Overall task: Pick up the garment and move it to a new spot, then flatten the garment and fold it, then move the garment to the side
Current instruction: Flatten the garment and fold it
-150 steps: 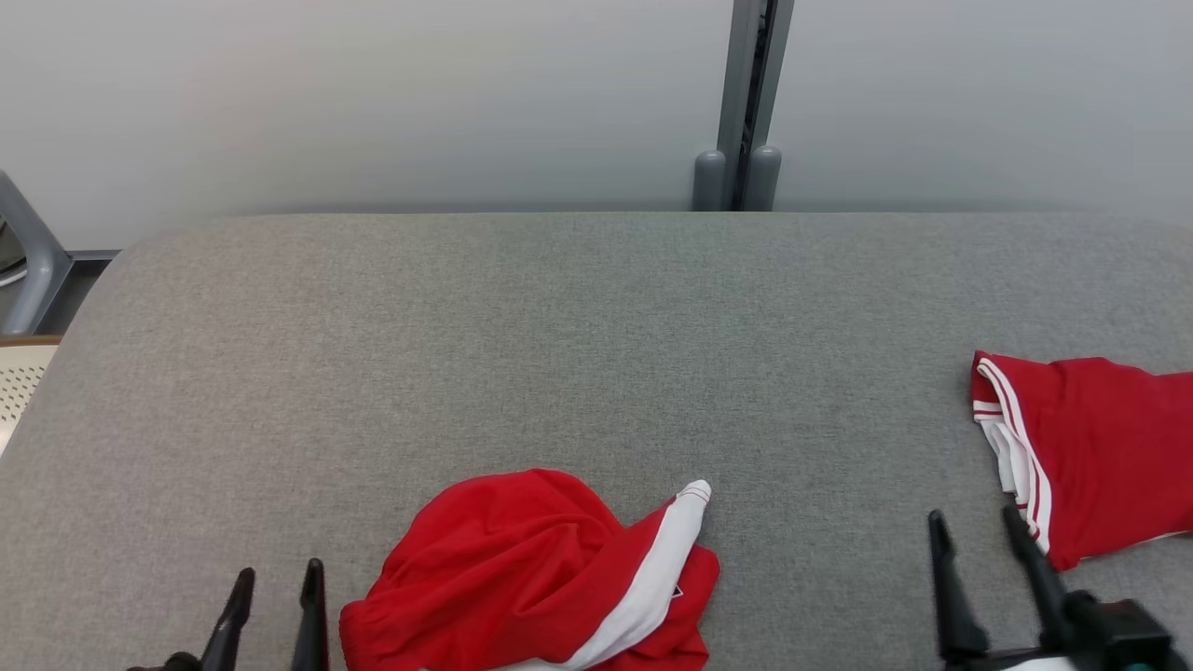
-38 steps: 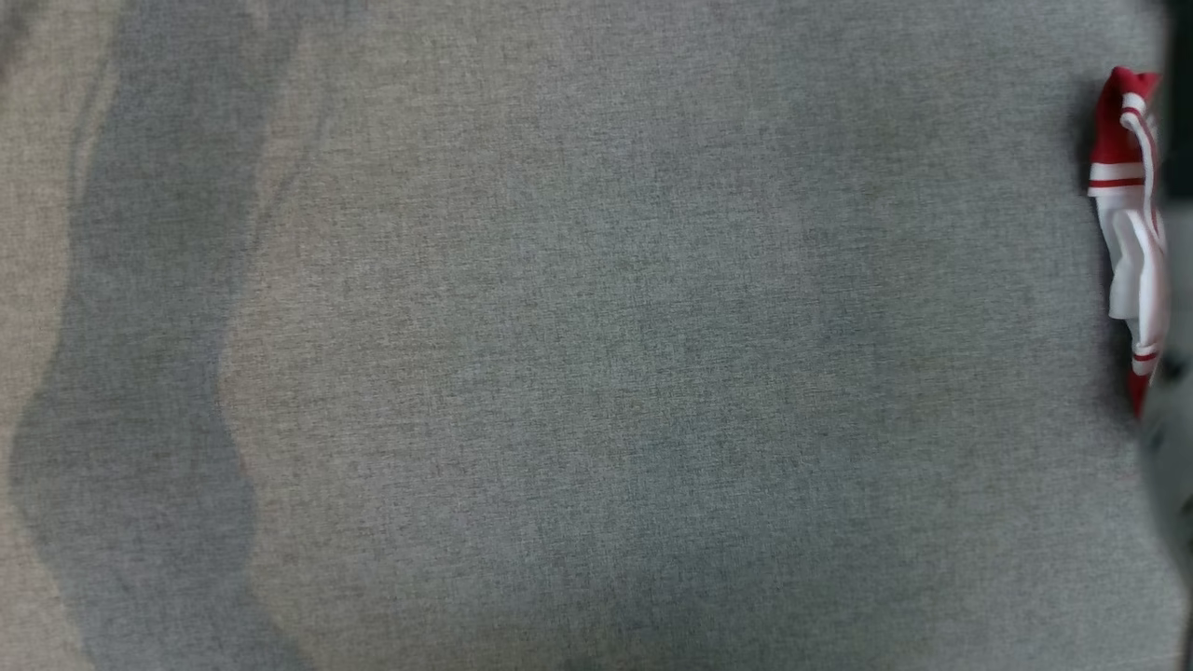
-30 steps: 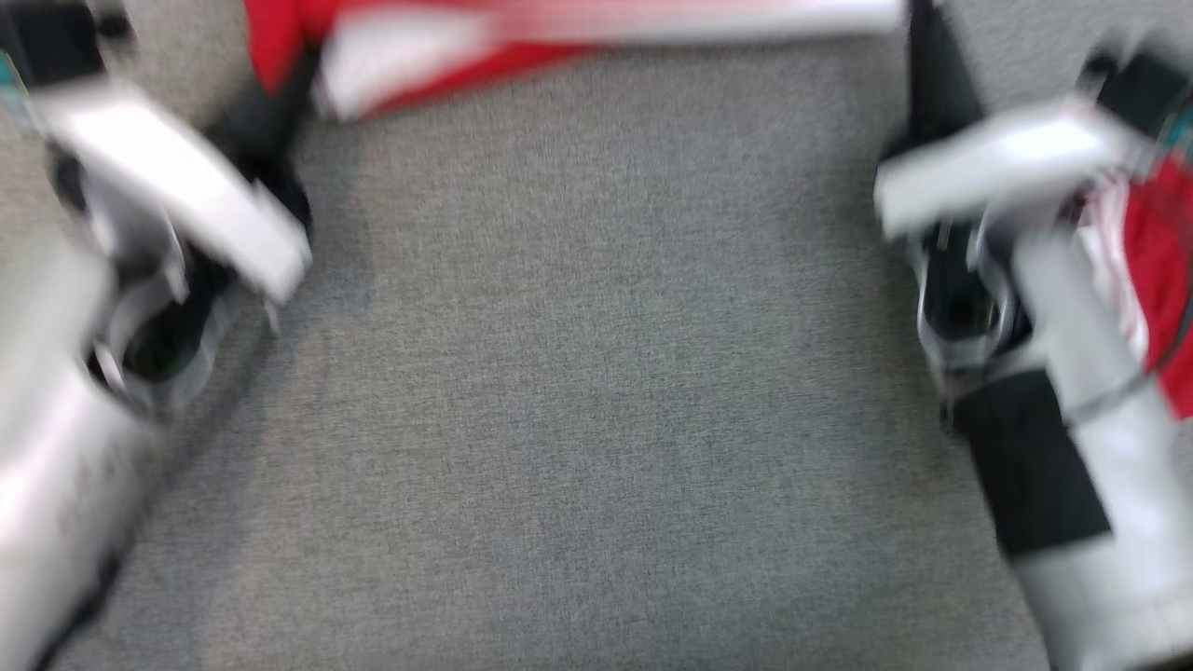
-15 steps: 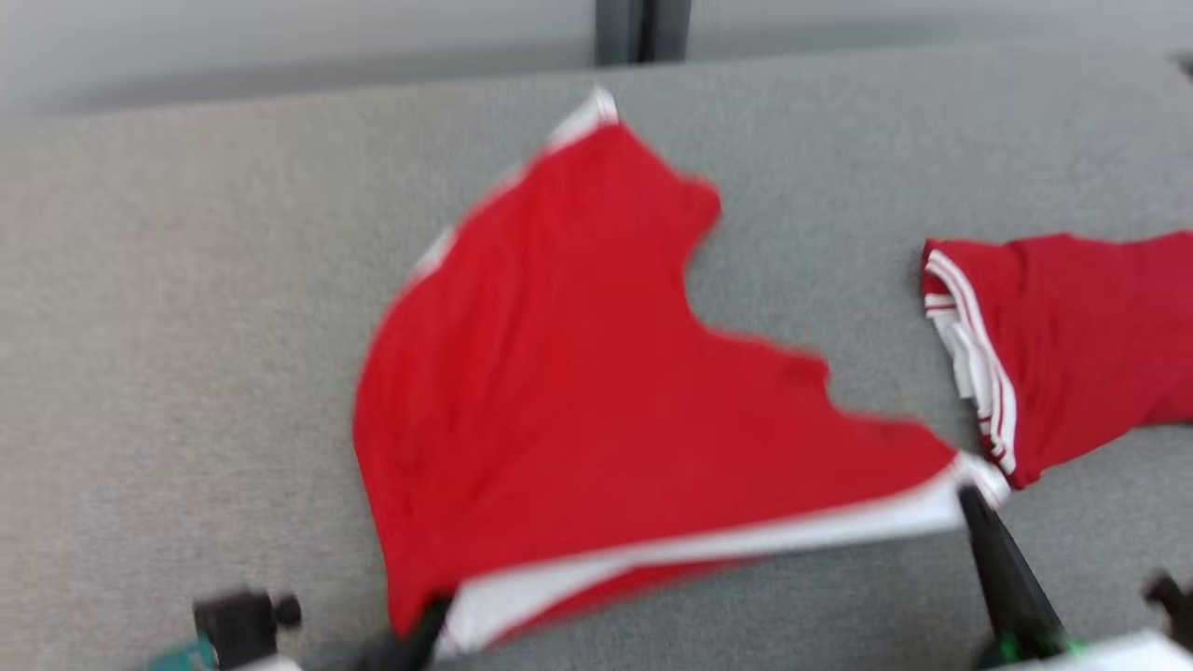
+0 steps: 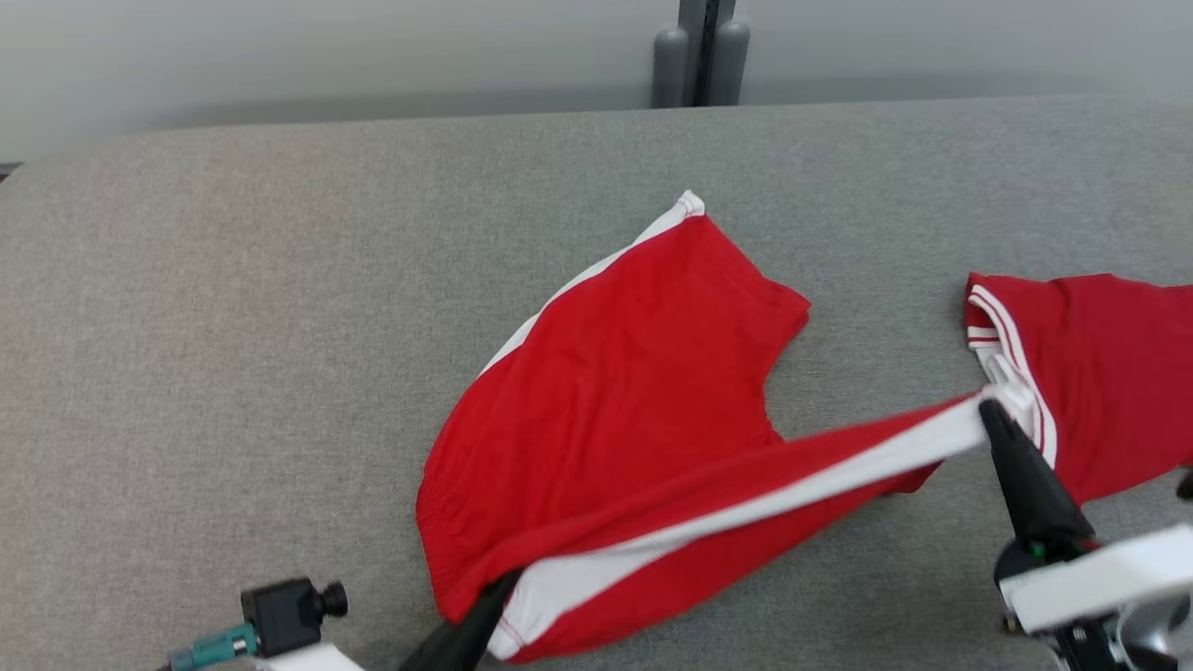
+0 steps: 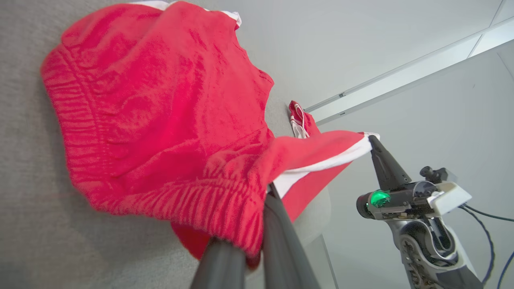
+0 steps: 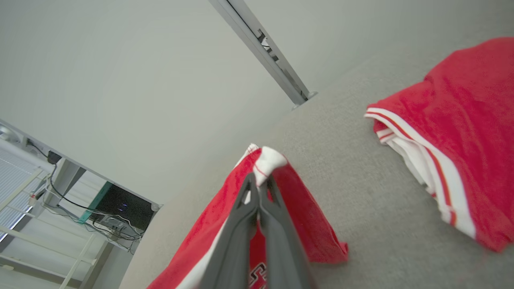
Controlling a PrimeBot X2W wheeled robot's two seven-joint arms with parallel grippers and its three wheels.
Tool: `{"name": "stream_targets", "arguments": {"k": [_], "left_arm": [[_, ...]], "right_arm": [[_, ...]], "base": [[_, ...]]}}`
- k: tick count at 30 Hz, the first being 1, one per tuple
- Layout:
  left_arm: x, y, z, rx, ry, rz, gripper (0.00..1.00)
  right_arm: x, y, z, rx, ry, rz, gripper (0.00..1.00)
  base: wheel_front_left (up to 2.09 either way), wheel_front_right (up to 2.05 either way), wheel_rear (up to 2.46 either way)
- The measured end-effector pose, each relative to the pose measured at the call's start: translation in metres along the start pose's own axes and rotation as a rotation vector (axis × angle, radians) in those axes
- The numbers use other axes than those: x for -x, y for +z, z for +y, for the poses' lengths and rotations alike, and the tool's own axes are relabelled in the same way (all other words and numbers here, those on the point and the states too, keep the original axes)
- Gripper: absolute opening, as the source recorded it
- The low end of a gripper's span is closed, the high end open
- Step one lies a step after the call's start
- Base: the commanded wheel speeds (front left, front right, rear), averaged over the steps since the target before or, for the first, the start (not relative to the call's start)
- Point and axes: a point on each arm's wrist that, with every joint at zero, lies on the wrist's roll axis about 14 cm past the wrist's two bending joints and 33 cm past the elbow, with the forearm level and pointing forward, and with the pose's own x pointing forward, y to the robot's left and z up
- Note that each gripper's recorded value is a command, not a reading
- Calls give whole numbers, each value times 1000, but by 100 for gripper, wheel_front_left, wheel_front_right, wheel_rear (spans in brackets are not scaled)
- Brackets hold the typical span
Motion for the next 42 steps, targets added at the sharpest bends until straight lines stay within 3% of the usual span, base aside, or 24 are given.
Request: {"name": "stream_targets", "arguments": {"k": [5,15,21,31,35,36,37,38,39,40,41,42], "left_arm": [[-25,40,1,83,-10,-73,0],[-36,82,48,95,106,-129,0],[-43,94,62,113,139,-155,0],[-47,95,69,151,146,-161,2],[-47,97,70,158,151,-174,13],[-48,98,71,157,152,-177,20],[-48,99,70,156,152,-181,28],[-49,101,70,153,152,-187,37],[-50,103,70,150,153,-191,40],[-51,102,70,148,152,-185,56],[-51,102,69,152,151,-189,100],[-51,103,69,155,154,-198,100]], "right_arm": [[-73,-13,12,77,61,101,0],[-181,-88,19,167,96,362,0],[-212,-120,29,219,117,454,0],[-231,-129,30,297,109,490,0],[-235,-130,31,332,105,504,0],[-237,-130,31,339,103,506,0],[-238,-129,32,346,105,506,7],[-240,-128,35,354,109,496,27],[-244,-125,37,363,111,479,100],[-244,-125,37,368,111,480,100],[-243,-126,36,369,107,485,100],[-242,-126,36,368,107,485,100]], "base": [[0,0,0],[0,0,0],[0,0,0],[0,0,0],[0,0,0],[0,0,0],[0,0,0],[0,0,0],[0,0,0],[0,0,0],[0,0,0],[0,0,0]]}}
